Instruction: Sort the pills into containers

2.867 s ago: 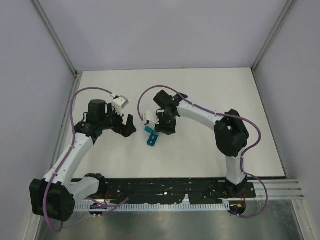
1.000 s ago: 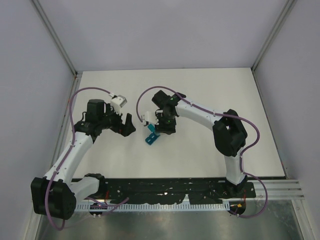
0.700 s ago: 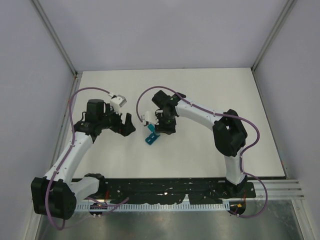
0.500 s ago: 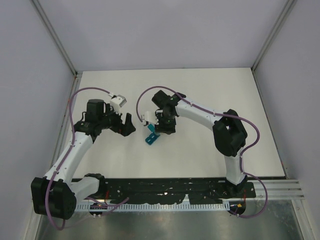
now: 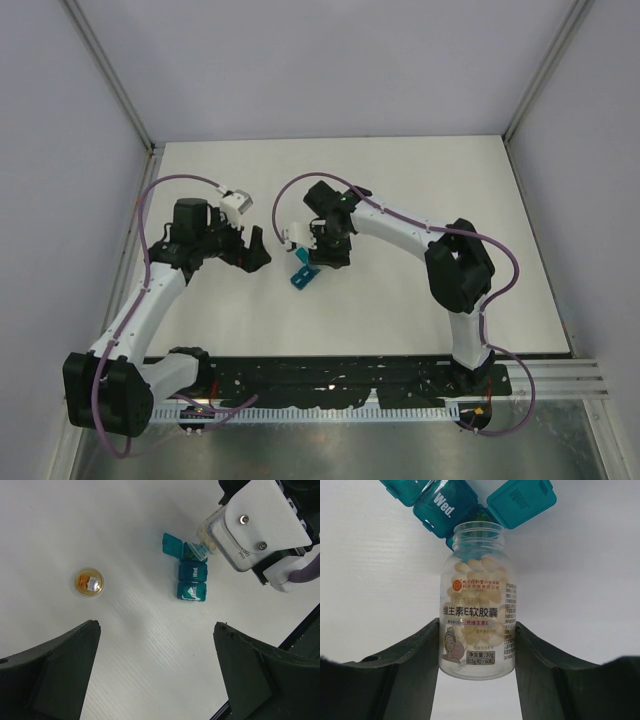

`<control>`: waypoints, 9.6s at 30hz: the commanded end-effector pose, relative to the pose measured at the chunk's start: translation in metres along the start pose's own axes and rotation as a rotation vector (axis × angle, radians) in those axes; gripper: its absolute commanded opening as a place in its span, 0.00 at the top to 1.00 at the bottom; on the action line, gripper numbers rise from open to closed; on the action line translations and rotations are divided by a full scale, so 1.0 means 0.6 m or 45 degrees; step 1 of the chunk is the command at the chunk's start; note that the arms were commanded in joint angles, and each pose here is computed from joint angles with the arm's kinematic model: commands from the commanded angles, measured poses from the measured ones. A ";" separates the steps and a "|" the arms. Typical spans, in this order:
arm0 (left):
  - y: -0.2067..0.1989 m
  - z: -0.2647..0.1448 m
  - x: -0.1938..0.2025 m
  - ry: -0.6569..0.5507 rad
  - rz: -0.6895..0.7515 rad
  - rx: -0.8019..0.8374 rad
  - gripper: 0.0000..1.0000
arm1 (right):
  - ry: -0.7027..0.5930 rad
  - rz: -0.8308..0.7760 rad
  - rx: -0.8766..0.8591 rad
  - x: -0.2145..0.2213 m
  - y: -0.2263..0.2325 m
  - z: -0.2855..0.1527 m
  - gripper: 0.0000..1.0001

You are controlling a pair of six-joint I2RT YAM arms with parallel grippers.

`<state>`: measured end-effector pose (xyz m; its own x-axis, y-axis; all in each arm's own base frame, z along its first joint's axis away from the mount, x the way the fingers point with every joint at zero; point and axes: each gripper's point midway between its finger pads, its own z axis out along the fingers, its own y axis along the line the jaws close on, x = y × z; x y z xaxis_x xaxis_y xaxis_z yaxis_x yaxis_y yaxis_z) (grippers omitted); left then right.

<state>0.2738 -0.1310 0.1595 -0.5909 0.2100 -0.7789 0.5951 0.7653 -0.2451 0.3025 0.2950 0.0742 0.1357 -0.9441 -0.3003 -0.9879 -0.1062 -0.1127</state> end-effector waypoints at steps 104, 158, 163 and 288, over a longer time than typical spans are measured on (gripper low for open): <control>-0.082 -0.036 -0.076 -0.139 0.173 0.366 0.01 | -1.304 0.265 0.554 -0.149 0.028 -0.411 0.94; -0.351 -0.190 -0.357 -0.674 0.371 0.762 0.36 | -1.725 0.248 -0.125 -0.201 0.100 -0.499 0.94; -0.357 -0.183 -0.363 -0.663 0.379 0.756 0.42 | -1.671 0.268 -0.107 -0.200 0.096 -0.476 0.94; 0.132 0.130 -0.013 0.611 0.028 -0.385 0.18 | -1.244 0.324 0.311 -0.050 0.081 -0.340 0.95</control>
<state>0.3630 -0.1227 0.0991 -0.7599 0.4675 -0.4518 0.5046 0.8623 0.0435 0.2297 0.2560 0.2547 -0.0386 -0.2831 -0.9583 -0.9756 0.2182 -0.0252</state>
